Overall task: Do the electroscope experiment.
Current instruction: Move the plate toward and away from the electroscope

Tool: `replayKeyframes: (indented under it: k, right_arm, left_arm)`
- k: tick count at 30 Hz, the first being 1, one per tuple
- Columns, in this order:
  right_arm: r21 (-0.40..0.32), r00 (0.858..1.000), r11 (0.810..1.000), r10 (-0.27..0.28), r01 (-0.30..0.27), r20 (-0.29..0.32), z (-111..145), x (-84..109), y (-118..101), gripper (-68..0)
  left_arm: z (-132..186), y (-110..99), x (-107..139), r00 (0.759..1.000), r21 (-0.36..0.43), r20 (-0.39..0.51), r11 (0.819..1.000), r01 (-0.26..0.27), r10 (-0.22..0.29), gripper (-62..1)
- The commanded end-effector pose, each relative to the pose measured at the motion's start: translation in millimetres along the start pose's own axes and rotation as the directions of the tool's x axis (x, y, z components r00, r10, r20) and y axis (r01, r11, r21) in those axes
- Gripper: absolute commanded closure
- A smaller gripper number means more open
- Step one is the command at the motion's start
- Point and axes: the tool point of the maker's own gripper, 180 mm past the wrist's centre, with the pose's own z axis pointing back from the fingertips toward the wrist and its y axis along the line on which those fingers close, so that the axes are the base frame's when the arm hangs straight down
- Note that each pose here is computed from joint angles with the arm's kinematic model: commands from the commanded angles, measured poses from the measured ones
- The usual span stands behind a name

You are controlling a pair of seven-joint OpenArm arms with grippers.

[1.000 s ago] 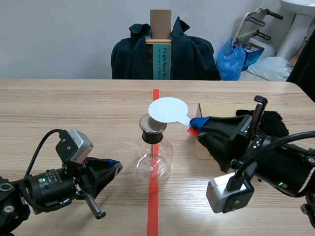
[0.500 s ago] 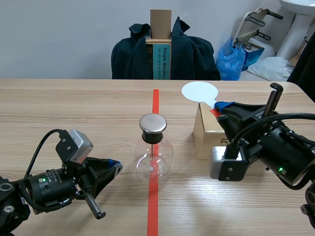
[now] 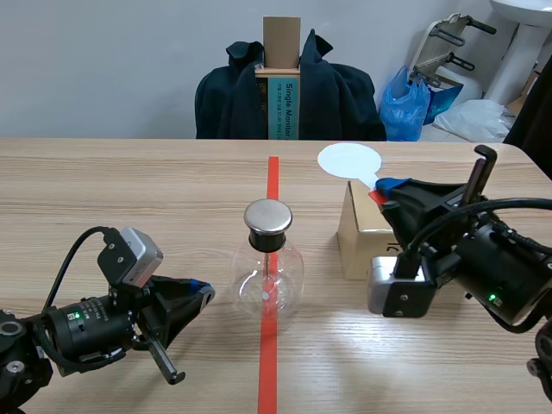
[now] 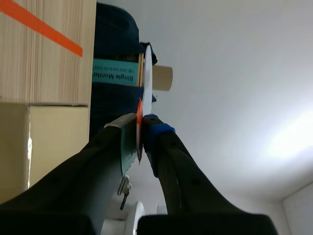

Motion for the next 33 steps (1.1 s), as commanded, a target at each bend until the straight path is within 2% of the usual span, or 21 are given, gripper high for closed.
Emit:
replayKeyframes:
  k: [1, 6, 11, 17, 23, 33]
  right_arm:
    - [-0.028, 1.000, 1.000, 0.013, -0.012, 0.029, -3, 2.6, -9, -0.8]
    - [-0.029, 0.991, 1.000, 0.014, -0.010, 0.134, -2, 22.1, -9, -0.8]
    - [-0.029, 0.970, 1.000, 0.017, -0.010, 0.242, 2, 41.6, -9, -0.8]
    - [-0.030, 0.945, 1.000, 0.019, -0.010, 0.327, 7, 56.9, -8, -0.8]
    - [-0.030, 0.930, 1.000, 0.020, -0.010, 0.367, 9, 64.0, -8, -0.8]
    - [-0.029, 0.921, 1.000, 0.021, -0.010, 0.388, 11, 67.9, -8, -0.8]
  left_arm:
    - [-4, 2, 14, 0.999, 0.002, 0.045, 1.000, 0.003, -0.003, -2.1]
    - [-4, 2, 14, 0.999, 0.002, 0.045, 1.000, 0.003, -0.003, -2.1]
    - [-4, 2, 14, 0.999, 0.002, 0.045, 1.000, 0.003, -0.003, -2.1]
    - [-4, 2, 14, 0.999, 0.002, 0.045, 1.000, 0.003, -0.003, -2.1]
    - [-4, 2, 14, 0.999, 0.002, 0.045, 1.000, 0.003, -0.003, -2.1]
    - [-4, 2, 14, 0.999, 0.002, 0.045, 1.000, 0.003, -0.003, -2.1]
